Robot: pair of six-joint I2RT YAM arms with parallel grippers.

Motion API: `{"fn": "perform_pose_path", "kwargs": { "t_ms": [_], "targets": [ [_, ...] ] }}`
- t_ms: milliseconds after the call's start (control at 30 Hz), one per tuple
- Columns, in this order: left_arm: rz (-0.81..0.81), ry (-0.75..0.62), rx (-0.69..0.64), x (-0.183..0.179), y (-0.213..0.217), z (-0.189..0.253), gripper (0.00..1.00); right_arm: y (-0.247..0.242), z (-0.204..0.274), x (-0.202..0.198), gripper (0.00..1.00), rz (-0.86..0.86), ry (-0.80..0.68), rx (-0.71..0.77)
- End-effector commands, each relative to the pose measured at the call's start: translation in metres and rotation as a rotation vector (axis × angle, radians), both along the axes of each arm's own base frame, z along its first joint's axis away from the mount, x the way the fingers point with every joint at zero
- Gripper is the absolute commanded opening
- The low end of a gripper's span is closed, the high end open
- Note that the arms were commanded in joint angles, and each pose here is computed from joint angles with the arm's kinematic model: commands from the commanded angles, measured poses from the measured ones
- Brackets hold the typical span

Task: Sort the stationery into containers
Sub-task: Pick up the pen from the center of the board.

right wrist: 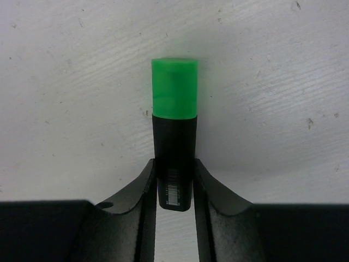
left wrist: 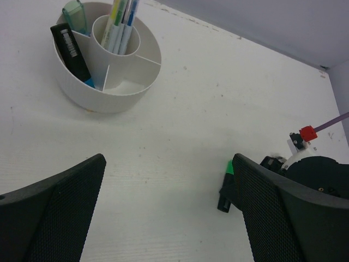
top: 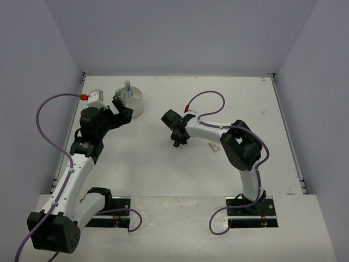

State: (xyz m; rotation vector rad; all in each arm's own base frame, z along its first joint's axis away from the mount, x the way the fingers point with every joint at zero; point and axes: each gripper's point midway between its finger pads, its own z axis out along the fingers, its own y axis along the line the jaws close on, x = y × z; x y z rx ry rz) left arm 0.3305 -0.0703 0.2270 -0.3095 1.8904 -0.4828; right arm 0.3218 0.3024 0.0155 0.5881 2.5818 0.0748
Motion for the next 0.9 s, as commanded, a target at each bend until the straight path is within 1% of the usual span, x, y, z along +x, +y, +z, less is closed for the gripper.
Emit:
{"fn": "perform_pose_path", "kwargs": {
  "t_ms": [0,33,100,133,167,200,233,267,300,333,367,433,500,667,800,833,867],
  "targets": [
    [-0.066,-0.021,-0.004,0.0,-0.01,0.002,1.0,-0.012,-0.011,-0.014,0.03,0.097,0.007,-0.048],
    [-0.084,-0.024,-0.014,-0.002,-0.013,0.004,1.0,-0.008,-0.007,-0.016,0.0,0.183,-0.026,-0.034],
    [-0.154,-0.029,-0.06,-0.007,-0.028,0.006,1.0,0.017,0.03,-0.012,0.0,0.358,-0.191,0.023],
    [-0.213,-0.047,-0.091,-0.01,-0.039,0.01,1.0,0.02,0.034,-0.026,0.0,0.493,-0.24,-0.041],
    [-0.236,-0.037,-0.115,-0.013,-0.044,0.005,1.0,0.025,0.059,-0.02,0.0,0.551,-0.352,-0.065],
    [-0.269,-0.044,-0.139,-0.014,-0.051,0.005,1.0,0.035,0.08,-0.023,0.0,0.582,-0.444,-0.056],
    [-0.34,-0.061,-0.171,-0.018,-0.065,0.009,1.0,0.05,0.094,-0.045,0.0,0.705,-0.543,-0.071],
    [-0.424,-0.068,-0.205,-0.025,-0.083,0.011,1.0,0.061,0.106,-0.073,0.0,0.875,-0.658,-0.127],
    [-0.461,-0.063,-0.22,-0.029,-0.093,0.009,1.0,0.068,0.121,-0.081,0.0,0.906,-0.736,-0.125],
    [-0.496,-0.051,-0.235,-0.032,-0.103,0.005,1.0,0.076,0.142,-0.087,0.0,0.914,-0.826,-0.093],
    [-0.524,-0.038,-0.257,-0.036,-0.112,0.002,1.0,0.077,0.156,-0.093,0.0,0.936,-0.878,-0.093],
    [-0.606,-0.044,-0.279,-0.049,-0.138,0.003,0.98,0.078,0.171,-0.101,0.0,0.921,-0.948,-0.084],
    [-0.602,-0.045,-0.277,-0.051,-0.141,0.001,0.95,0.08,0.184,-0.105,0.0,0.891,-0.998,-0.06],
    [-0.638,-0.067,-0.279,-0.061,-0.144,0.008,0.83,0.079,0.202,-0.11,0.0,0.868,-1.044,-0.007],
    [-0.695,-0.101,-0.313,-0.074,-0.148,0.019,0.76,0.081,0.207,-0.107,0.0,0.865,-1.049,-0.027],
    [-0.702,-0.107,-0.313,-0.075,-0.149,0.021,0.7,0.082,0.208,-0.106,0.0,0.863,-1.051,-0.03],
    [-0.707,-0.11,-0.313,-0.076,-0.149,0.021,0.61,0.082,0.21,-0.106,0.0,0.862,-1.054,-0.027]
  ]
}}
